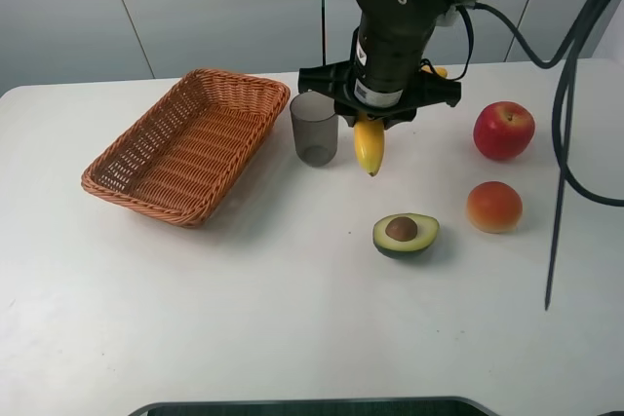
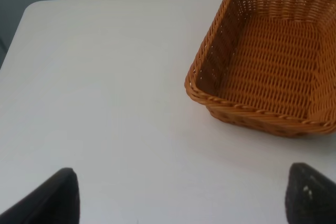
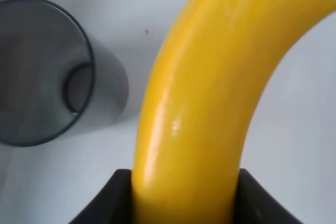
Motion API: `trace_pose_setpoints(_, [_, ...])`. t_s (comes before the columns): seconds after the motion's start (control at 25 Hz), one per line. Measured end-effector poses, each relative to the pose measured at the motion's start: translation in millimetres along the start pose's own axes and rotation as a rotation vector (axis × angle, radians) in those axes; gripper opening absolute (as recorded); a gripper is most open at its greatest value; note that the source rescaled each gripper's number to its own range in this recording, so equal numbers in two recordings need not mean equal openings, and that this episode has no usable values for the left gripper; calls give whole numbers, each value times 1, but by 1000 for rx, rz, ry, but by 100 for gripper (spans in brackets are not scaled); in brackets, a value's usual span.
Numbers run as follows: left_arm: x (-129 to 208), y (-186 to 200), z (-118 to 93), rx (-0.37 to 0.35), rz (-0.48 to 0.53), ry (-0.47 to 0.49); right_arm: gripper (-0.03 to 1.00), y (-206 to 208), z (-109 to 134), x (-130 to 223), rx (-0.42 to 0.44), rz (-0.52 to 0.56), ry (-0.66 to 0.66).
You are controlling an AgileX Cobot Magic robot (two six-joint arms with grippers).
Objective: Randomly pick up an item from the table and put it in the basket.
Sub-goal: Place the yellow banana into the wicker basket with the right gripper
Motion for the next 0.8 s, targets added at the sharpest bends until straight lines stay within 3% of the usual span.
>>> trace_pose_setpoints(0.4, [0, 0, 0, 0, 0, 0, 2, 54, 62, -30, -160, -112, 153])
trace_pose_setpoints(0.8, [0, 0, 0, 0, 0, 0, 2, 44, 149, -19, -285, -136, 291])
Point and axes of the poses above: a point on each arm's last joint axis where the gripper is mounted, y pointing back along that axis away from the gripper, z along the wrist's bending axis when the last joint is at zero, x = y × z, the point moved 5 cm from there along -y, pointing out along that axis toward the gripper, and after that the axes turned 4 degrees about y, right-handed, at the moved point
